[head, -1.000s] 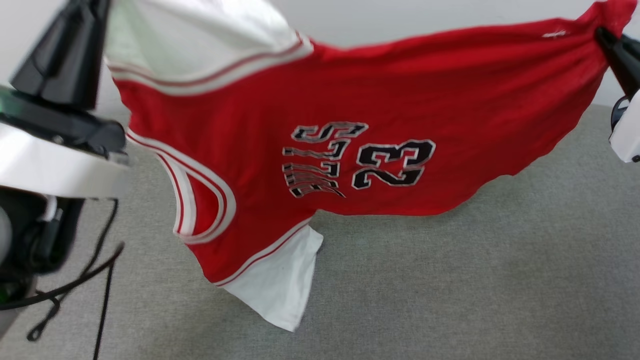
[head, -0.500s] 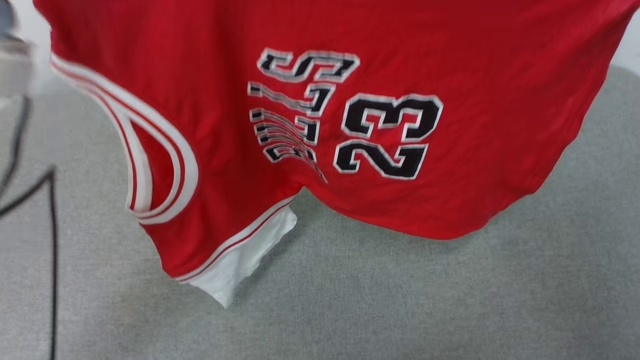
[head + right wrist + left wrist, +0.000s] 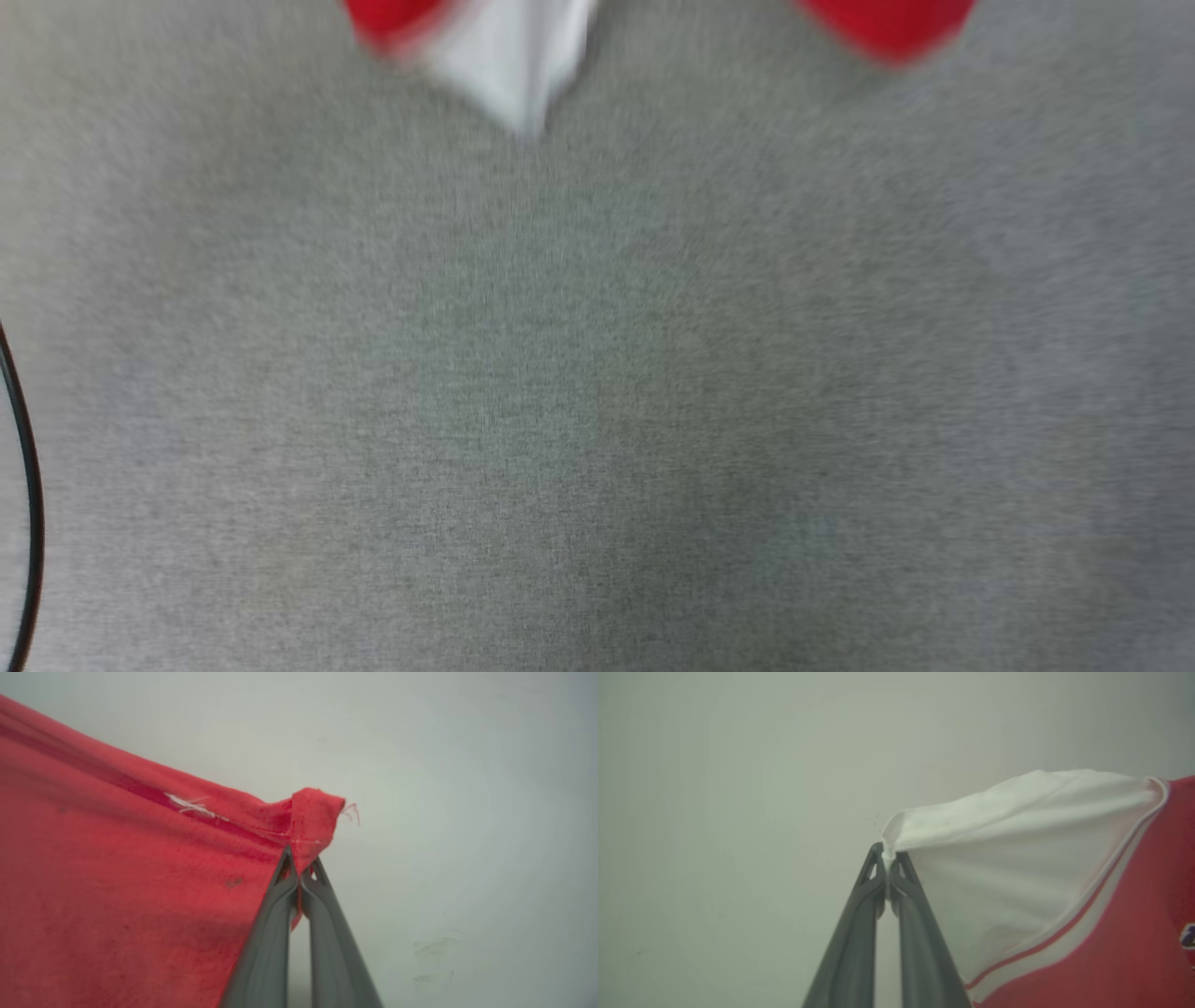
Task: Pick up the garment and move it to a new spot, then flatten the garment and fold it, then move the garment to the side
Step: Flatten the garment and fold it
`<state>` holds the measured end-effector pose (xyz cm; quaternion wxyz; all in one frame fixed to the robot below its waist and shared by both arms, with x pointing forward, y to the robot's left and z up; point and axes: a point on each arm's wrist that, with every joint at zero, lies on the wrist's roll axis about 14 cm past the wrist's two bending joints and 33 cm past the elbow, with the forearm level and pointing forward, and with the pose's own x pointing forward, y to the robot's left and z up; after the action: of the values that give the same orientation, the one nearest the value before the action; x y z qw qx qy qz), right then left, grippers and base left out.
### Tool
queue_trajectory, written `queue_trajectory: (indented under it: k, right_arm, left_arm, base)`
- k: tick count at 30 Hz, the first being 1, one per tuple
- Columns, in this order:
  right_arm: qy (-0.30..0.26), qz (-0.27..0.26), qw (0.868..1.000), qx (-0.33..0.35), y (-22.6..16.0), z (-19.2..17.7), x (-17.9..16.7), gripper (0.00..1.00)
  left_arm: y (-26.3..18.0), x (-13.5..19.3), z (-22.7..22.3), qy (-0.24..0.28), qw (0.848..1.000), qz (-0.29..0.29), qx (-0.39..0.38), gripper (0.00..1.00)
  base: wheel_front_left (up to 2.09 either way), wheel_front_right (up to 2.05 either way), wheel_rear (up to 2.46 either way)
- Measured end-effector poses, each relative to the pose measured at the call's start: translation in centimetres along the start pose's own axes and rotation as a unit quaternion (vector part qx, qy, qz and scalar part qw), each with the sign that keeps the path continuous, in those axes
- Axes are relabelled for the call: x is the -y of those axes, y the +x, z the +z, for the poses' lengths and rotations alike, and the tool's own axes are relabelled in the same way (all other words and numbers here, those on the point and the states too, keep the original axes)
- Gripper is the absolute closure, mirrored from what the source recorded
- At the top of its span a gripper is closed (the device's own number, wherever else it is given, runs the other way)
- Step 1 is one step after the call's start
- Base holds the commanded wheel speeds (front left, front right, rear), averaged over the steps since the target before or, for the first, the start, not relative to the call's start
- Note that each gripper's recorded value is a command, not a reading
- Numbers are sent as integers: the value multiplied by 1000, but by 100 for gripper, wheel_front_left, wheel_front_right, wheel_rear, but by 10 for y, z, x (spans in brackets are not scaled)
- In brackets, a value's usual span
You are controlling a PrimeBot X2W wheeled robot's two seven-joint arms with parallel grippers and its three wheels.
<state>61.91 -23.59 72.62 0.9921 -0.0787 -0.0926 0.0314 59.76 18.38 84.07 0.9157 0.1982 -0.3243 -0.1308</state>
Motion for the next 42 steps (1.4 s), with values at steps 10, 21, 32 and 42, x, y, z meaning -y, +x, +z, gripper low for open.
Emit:
queue_trajectory:
  k: [10,21,32,42]
  right_arm:
    - [24,-8,1000,9,88,-53,-16,100]
    - [33,16,999,-2,122,-128,-58,100]
    - [55,47,996,-47,94,-194,-92,100]
    - [79,89,988,-97,32,-219,-122,100]
  left_arm:
    - [58,-18,-68,31,999,38,-8,100]
    - [44,20,-174,18,997,10,-78,100]
    - [-21,95,-233,-61,985,-49,-156,100]
    - [-107,143,-229,-130,965,-77,-213,100]
  base:
    - [0,0,0]
    - [0,0,0]
    - [0,0,0]
    - [0,0,0]
